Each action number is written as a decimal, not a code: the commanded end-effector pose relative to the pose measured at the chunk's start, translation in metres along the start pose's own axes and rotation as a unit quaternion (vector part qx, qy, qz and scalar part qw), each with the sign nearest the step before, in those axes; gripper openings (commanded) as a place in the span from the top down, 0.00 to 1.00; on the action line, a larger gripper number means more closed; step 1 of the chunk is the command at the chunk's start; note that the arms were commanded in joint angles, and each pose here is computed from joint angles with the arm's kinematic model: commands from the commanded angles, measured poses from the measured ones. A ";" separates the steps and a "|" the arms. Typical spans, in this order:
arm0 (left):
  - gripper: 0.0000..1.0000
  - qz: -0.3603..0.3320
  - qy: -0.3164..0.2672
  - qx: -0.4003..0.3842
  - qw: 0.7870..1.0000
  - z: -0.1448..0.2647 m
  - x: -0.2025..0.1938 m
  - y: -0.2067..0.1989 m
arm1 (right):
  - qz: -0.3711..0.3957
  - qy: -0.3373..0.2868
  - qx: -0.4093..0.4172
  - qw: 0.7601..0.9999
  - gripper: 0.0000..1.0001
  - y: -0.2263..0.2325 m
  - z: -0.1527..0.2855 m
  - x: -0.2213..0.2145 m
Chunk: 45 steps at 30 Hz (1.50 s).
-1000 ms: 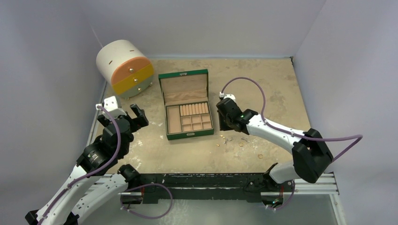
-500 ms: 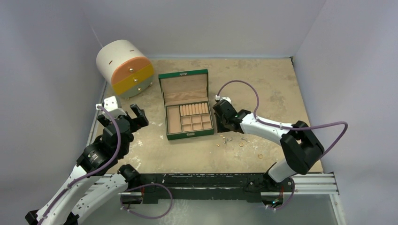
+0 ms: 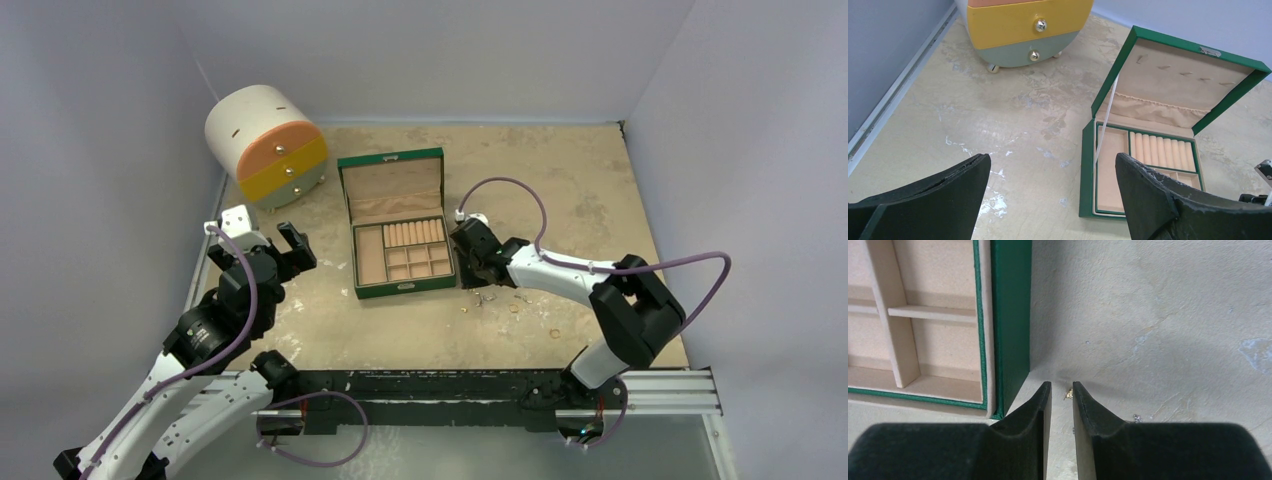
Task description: Organize the mixed jewelry
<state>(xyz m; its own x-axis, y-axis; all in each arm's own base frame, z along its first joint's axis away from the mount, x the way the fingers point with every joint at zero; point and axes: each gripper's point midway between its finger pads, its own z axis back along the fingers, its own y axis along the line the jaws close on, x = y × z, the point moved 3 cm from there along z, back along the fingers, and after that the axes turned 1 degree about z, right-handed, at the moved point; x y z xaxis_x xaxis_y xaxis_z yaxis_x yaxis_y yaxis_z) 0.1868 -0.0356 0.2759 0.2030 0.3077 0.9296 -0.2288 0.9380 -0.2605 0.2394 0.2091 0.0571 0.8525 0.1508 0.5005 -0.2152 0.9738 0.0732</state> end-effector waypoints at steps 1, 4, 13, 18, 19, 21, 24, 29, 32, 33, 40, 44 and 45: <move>0.04 0.016 -0.014 -0.004 1.000 -0.001 0.008 -0.004 | 0.011 -0.002 -0.009 1.000 0.76 0.001 -0.003 -0.004; 0.04 0.017 -0.015 -0.003 1.000 0.000 0.008 -0.003 | 0.009 -0.002 -0.019 1.000 0.76 -0.002 -0.004 -0.004; 0.04 0.018 -0.016 -0.004 1.000 0.000 0.009 -0.003 | 0.009 -0.001 -0.031 0.999 0.78 -0.006 -0.003 -0.007; 0.04 0.020 -0.016 -0.004 1.000 0.000 0.009 -0.003 | 0.013 0.001 -0.036 0.999 0.79 -0.006 -0.004 -0.010; 0.04 0.020 -0.017 -0.004 1.000 0.000 0.009 -0.003 | 0.015 0.002 -0.037 0.999 0.80 -0.006 -0.004 -0.010; 0.04 0.020 -0.017 -0.004 1.000 0.000 0.009 -0.003 | 0.017 0.004 -0.041 0.999 0.80 -0.006 -0.004 -0.012; 0.04 0.019 -0.016 -0.004 1.000 0.000 0.009 -0.003 | 0.022 0.005 -0.045 0.999 0.80 -0.005 -0.005 -0.014; 0.04 0.020 -0.017 -0.004 1.000 0.000 0.009 -0.003 | 0.026 0.007 -0.048 0.998 0.81 -0.003 -0.005 -0.015; 0.04 0.018 -0.016 -0.004 1.000 0.000 0.009 -0.003 | 0.026 0.006 -0.050 0.998 0.88 -0.003 -0.005 -0.015; 0.04 0.019 -0.016 -0.004 1.000 0.000 0.009 -0.003 | 0.025 0.005 -0.051 0.998 0.91 -0.003 -0.005 -0.014; 0.04 0.019 -0.015 -0.004 1.000 0.000 0.008 -0.003 | 0.022 -0.003 -0.057 0.998 1.00 -0.004 0.000 -0.012; 0.04 0.019 -0.016 -0.004 1.000 0.000 0.009 -0.003 | 0.020 -0.015 -0.054 0.998 1.00 -0.002 0.008 -0.005; 0.04 0.019 -0.016 -0.004 1.000 0.000 0.009 -0.003 | 0.019 -0.020 -0.054 0.998 1.00 -0.002 0.010 -0.002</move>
<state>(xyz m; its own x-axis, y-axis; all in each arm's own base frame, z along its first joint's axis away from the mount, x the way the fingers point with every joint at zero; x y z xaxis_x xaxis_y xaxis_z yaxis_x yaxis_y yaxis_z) 0.1868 -0.0355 0.2759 0.2028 0.3076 0.9296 -0.2291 0.9379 -0.2604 0.2286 0.2049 0.0447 0.8453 0.2059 0.4931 -0.2173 0.9755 -0.0348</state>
